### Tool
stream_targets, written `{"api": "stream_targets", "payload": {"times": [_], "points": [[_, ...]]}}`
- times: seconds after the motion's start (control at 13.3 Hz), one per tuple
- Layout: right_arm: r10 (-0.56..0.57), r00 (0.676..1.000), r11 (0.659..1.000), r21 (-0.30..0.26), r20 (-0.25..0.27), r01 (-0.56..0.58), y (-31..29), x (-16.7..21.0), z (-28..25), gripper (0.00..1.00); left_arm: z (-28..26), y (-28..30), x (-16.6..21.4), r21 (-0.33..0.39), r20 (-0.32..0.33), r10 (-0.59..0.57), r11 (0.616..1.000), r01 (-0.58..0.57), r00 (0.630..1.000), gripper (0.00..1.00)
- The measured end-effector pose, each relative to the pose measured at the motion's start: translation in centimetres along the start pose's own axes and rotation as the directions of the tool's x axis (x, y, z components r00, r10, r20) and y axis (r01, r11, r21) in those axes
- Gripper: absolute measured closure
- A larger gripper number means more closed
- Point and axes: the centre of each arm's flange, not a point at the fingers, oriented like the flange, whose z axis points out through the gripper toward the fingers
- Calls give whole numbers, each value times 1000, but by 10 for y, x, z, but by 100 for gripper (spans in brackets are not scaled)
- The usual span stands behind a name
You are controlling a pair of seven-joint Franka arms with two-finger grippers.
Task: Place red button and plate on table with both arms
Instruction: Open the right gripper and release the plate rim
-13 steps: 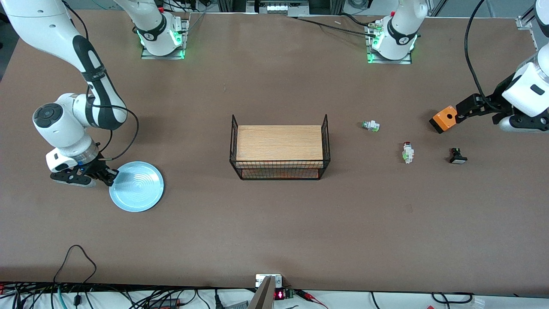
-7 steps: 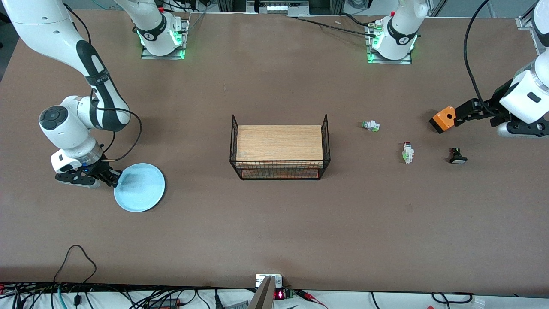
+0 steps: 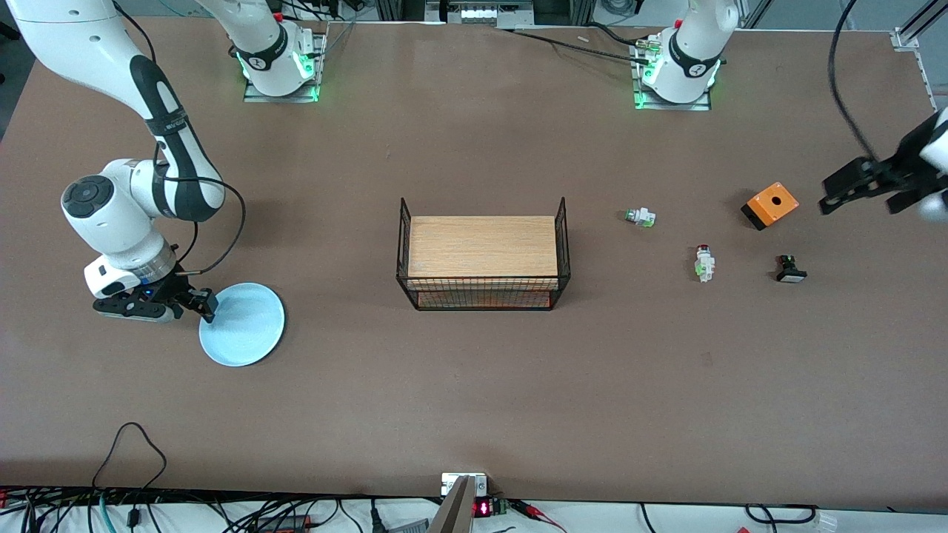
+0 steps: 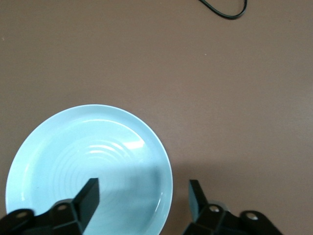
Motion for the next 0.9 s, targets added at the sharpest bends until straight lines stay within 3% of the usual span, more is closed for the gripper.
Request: {"api": "stream_targets", "payload": {"times": [0.07, 0.53, 0.9], "points": [[-10, 1000, 1000, 4, -4, 10, -6, 0, 0, 2, 4, 12, 0, -3, 14, 20, 1000, -20, 1000, 0], [-41, 999, 999, 9, 23, 41, -21, -6, -1, 0, 46, 17, 19, -15, 78, 34, 999, -33, 996, 0], [-29, 975, 999, -21, 218, 35, -15, 53, -98, 0, 45, 28, 21, -45, 73, 49, 998, -46, 996, 0]]}}
